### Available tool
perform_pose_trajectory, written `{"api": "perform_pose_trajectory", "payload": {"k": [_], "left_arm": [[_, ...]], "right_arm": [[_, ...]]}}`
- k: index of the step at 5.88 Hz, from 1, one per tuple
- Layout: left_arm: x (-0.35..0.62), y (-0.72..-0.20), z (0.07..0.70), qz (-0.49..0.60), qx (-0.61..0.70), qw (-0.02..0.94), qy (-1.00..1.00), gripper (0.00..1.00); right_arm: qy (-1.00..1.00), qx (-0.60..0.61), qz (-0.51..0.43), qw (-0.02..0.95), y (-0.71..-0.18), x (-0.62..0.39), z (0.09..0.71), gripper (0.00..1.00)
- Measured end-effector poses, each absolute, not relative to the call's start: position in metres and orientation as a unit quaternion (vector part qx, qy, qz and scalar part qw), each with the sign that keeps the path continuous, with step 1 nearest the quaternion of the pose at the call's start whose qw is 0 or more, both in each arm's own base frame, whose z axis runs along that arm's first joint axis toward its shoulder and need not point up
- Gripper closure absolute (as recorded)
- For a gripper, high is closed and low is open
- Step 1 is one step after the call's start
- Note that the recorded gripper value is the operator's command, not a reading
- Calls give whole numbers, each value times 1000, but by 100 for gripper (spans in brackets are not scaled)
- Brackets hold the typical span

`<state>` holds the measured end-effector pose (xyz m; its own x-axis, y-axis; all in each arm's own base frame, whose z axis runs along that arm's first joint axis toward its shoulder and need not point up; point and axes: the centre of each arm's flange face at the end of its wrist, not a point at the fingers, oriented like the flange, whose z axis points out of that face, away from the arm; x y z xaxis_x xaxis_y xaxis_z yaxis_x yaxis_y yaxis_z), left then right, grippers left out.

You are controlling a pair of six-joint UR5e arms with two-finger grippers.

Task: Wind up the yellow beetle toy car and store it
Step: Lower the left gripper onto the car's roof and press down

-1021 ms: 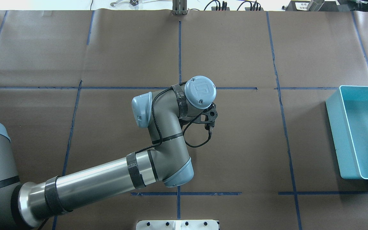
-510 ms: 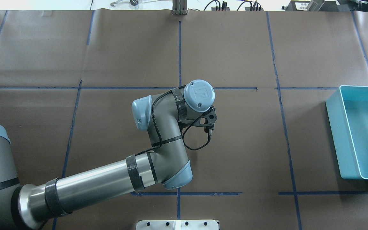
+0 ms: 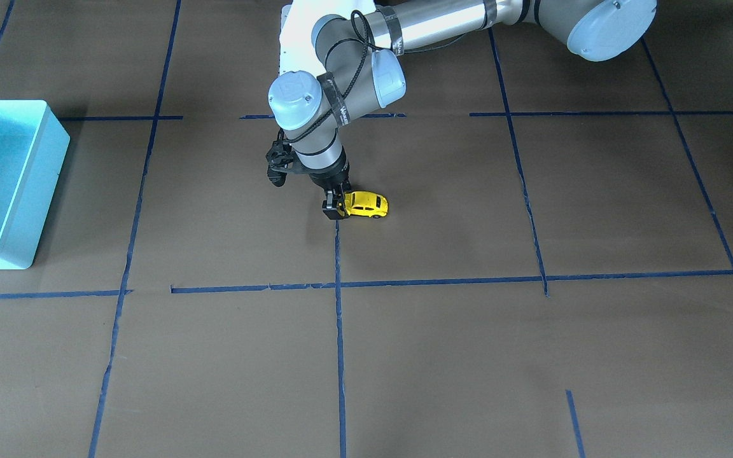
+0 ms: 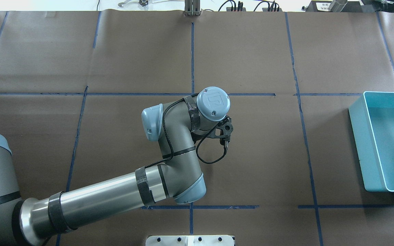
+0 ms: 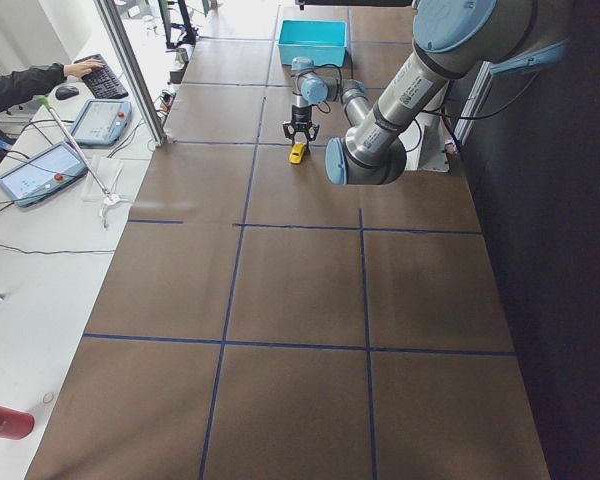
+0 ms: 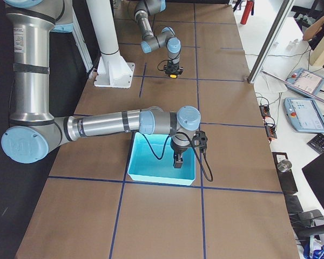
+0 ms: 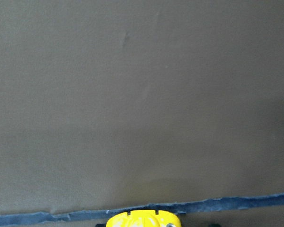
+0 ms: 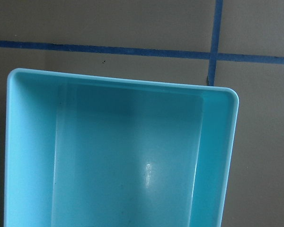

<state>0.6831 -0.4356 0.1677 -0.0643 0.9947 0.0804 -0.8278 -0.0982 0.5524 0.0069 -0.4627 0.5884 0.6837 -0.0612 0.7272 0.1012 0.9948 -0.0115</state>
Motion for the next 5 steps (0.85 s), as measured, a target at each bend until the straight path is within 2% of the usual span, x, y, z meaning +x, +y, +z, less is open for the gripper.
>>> {"api": "perform_pose_trajectory", "payload": {"k": [2,5], "left_arm": [[676,-442,159,700,236,647,189,98],[657,-456,127,625,278,692,230,98]], "right_arm": [[-395,-24,-44,917,-464,7,587,0],[-395,-22,-45,917,-465,6,584,0]]}}
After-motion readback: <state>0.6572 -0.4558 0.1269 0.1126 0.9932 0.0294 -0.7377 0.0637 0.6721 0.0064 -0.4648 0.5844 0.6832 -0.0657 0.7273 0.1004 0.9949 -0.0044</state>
